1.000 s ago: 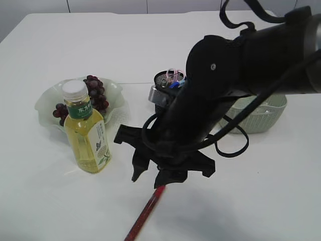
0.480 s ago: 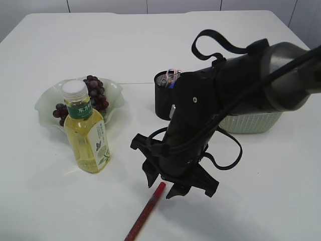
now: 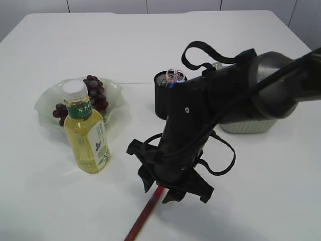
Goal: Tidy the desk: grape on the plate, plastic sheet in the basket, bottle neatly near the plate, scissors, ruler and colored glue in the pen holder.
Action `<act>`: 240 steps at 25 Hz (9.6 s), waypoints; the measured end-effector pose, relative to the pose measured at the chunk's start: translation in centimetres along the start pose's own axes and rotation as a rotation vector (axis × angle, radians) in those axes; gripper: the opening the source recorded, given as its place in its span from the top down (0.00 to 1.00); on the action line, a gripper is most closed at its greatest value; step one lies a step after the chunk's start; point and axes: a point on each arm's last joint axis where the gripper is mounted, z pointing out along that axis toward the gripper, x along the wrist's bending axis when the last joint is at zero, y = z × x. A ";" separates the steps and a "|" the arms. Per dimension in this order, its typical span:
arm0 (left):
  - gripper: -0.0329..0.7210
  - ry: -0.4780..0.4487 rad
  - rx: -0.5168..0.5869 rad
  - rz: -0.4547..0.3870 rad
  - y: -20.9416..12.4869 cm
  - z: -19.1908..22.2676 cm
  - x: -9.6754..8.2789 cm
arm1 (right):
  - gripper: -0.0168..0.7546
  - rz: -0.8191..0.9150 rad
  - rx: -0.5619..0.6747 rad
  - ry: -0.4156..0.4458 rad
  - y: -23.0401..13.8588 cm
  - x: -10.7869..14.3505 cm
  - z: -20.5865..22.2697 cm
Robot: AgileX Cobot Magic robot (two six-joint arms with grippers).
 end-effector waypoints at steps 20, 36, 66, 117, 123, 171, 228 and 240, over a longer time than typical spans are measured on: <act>0.31 -0.001 -0.020 0.000 0.2 0.0 0.0 | 0.57 -0.002 -0.036 -0.026 -0.5 1.1 2.0; 0.31 -0.002 -0.020 -0.001 0.2 0.0 0.0 | 0.57 -0.043 -0.038 -0.136 0.0 1.1 3.5; 0.31 -0.002 -0.020 -0.001 0.2 0.0 0.0 | 0.88 -0.420 0.109 0.091 1.4 2.2 2.0; 0.31 0.001 0.020 0.001 -0.2 0.0 0.0 | 0.88 -1.310 -0.986 0.792 25.0 3.5 -8.1; 0.31 0.001 0.020 0.001 -0.2 0.0 0.0 | 0.88 -1.311 -0.981 0.792 26.1 3.9 -6.3; 0.31 0.006 0.020 0.005 -0.2 0.0 0.1 | 0.59 -1.140 -0.540 0.537 22.5 2.1 -14.3; 0.31 0.049 -0.667 0.083 -18.8 -14.7 1.7 | 0.58 -0.865 -0.909 0.255 -12.3 -29.3 -26.9; 0.31 0.069 -0.561 0.095 -18.4 -11.0 2.2 | 0.58 -0.876 -0.851 0.179 -13.6 -32.4 -22.0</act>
